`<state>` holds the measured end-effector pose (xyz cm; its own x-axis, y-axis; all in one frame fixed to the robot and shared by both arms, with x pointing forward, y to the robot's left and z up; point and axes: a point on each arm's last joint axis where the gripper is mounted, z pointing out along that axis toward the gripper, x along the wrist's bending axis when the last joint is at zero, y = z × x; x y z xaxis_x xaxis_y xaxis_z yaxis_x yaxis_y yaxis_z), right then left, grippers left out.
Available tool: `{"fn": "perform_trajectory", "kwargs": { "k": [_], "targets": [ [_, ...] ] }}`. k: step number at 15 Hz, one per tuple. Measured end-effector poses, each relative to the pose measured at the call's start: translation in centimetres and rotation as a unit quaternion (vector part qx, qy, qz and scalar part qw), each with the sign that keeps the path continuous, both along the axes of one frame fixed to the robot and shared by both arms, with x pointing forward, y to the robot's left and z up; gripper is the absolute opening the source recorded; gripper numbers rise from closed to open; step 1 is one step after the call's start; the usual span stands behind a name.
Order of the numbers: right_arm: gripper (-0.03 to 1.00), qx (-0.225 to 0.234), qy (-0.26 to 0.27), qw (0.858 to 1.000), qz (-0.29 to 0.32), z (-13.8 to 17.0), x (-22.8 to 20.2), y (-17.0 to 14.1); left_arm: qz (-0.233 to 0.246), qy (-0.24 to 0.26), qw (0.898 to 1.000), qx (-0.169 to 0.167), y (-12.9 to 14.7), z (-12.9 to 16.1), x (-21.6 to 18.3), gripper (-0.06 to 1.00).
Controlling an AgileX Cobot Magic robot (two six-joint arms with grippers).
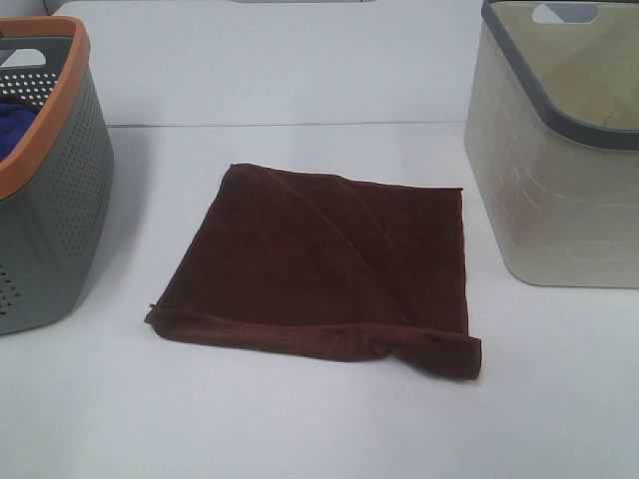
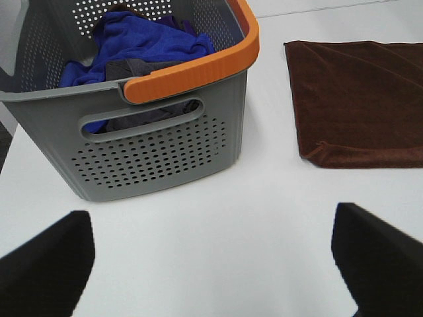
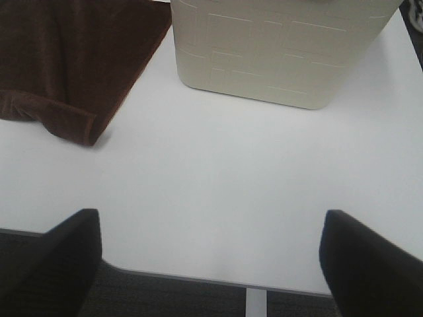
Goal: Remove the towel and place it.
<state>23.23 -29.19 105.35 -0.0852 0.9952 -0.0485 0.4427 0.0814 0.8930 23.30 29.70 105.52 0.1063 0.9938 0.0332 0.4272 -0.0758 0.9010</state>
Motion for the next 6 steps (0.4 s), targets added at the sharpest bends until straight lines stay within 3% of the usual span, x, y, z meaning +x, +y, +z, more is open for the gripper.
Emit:
{"fn": "perform_trajectory", "kwargs": {
  "k": [6],
  "targets": [
    [0.79,0.0,0.0,1.0,0.0,0.0,0.0,0.0,0.0,0.0,1.0,0.0,0.0,0.01,0.0,0.92]
  ]
}}
